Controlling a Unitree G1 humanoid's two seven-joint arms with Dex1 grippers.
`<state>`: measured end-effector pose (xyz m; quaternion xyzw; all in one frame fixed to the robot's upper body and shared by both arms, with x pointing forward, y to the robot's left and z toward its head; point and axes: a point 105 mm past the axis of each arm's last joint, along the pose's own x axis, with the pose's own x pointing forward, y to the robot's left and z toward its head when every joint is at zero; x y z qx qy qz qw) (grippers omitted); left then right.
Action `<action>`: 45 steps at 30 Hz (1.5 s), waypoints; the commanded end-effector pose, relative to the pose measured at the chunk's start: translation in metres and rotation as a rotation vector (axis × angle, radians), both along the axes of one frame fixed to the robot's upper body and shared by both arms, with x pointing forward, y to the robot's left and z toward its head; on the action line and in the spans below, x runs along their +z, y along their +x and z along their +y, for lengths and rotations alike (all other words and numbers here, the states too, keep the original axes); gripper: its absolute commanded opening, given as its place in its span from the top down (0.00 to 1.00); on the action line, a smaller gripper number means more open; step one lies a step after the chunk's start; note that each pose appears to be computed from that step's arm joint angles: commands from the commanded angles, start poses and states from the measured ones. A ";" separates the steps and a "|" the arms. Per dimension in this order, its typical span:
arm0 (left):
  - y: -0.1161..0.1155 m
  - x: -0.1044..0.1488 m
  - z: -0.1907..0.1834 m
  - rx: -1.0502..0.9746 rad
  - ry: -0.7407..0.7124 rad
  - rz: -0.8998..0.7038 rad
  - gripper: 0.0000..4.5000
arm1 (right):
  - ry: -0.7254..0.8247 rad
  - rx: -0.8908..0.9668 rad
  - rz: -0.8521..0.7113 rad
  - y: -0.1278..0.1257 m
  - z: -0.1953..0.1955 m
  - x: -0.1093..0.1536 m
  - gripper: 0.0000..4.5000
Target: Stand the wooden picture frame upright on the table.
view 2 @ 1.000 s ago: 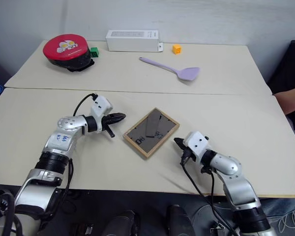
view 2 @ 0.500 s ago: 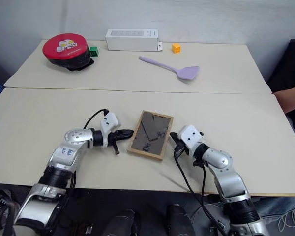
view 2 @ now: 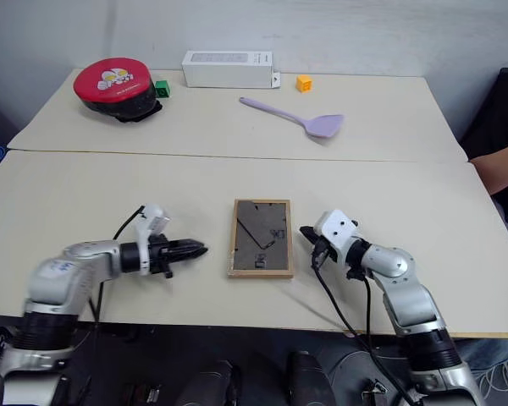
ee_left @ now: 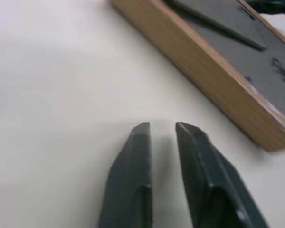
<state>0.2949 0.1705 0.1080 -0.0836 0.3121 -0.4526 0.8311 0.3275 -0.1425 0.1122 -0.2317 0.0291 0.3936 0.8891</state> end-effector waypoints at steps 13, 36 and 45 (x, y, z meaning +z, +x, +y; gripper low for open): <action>0.017 0.000 -0.055 0.020 -0.119 0.490 0.05 | -0.040 0.139 0.014 -0.019 0.024 -0.002 1.00; 0.014 -0.005 -0.099 -0.028 -0.190 0.590 0.14 | -0.061 0.152 0.013 -0.022 0.045 -0.005 1.00; 0.014 -0.006 -0.091 0.024 -0.284 0.551 0.68 | -0.029 0.138 0.010 -0.031 0.011 0.008 1.00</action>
